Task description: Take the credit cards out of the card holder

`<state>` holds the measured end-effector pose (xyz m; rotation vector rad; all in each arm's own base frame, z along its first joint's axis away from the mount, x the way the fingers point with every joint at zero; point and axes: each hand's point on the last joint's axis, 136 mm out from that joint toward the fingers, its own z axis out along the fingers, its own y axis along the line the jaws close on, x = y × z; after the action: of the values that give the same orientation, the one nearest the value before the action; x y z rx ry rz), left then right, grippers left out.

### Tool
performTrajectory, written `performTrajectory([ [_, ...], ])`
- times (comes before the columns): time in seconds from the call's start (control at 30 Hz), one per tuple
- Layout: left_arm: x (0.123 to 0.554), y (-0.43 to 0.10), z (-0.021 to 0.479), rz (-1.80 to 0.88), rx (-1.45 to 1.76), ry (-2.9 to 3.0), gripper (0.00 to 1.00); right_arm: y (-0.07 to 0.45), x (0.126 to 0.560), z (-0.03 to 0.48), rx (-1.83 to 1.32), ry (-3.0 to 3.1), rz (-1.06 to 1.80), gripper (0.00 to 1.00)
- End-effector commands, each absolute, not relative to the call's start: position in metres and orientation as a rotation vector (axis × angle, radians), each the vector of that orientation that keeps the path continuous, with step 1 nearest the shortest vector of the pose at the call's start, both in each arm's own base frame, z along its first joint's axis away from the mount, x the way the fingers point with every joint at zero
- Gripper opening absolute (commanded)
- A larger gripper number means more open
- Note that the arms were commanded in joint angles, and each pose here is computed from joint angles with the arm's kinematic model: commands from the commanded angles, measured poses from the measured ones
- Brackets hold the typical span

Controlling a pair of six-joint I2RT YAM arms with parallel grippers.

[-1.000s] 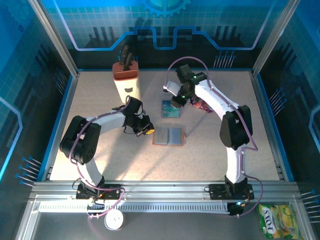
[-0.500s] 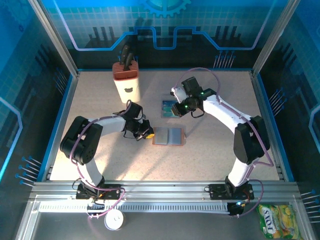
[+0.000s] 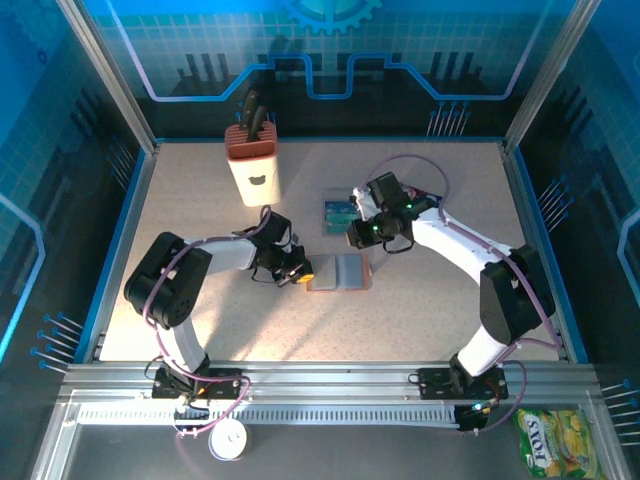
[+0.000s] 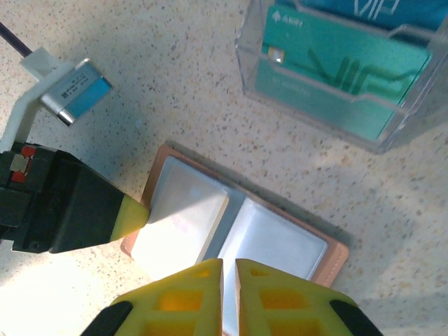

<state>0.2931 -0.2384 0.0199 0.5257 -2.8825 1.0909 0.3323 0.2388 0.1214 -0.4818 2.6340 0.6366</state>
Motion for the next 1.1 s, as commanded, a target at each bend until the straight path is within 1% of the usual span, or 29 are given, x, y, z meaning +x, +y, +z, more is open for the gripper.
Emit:
performTrajectory([
  [0.0,0.280,-0.233,0.015,1.036,0.547,-2.873,0.04,0.249,0.320,0.126,-0.411,2.654,0.721,0.14],
  [0.2,0.288,-0.236,0.031,1.099,0.518,-2.907,0.05,0.263,0.307,0.113,-0.343,2.736,0.830,0.17],
  [0.47,0.283,-0.229,0.022,1.017,0.530,-2.914,0.05,0.280,0.294,0.088,-0.260,2.806,0.960,0.25],
  [0.63,0.279,-0.229,0.011,1.000,0.538,-2.892,0.04,0.286,0.290,0.079,-0.252,2.837,0.976,0.26],
  [1.07,0.276,-0.226,0.003,0.950,0.522,-2.887,0.04,0.305,0.284,0.058,-0.247,2.913,0.994,0.30],
])
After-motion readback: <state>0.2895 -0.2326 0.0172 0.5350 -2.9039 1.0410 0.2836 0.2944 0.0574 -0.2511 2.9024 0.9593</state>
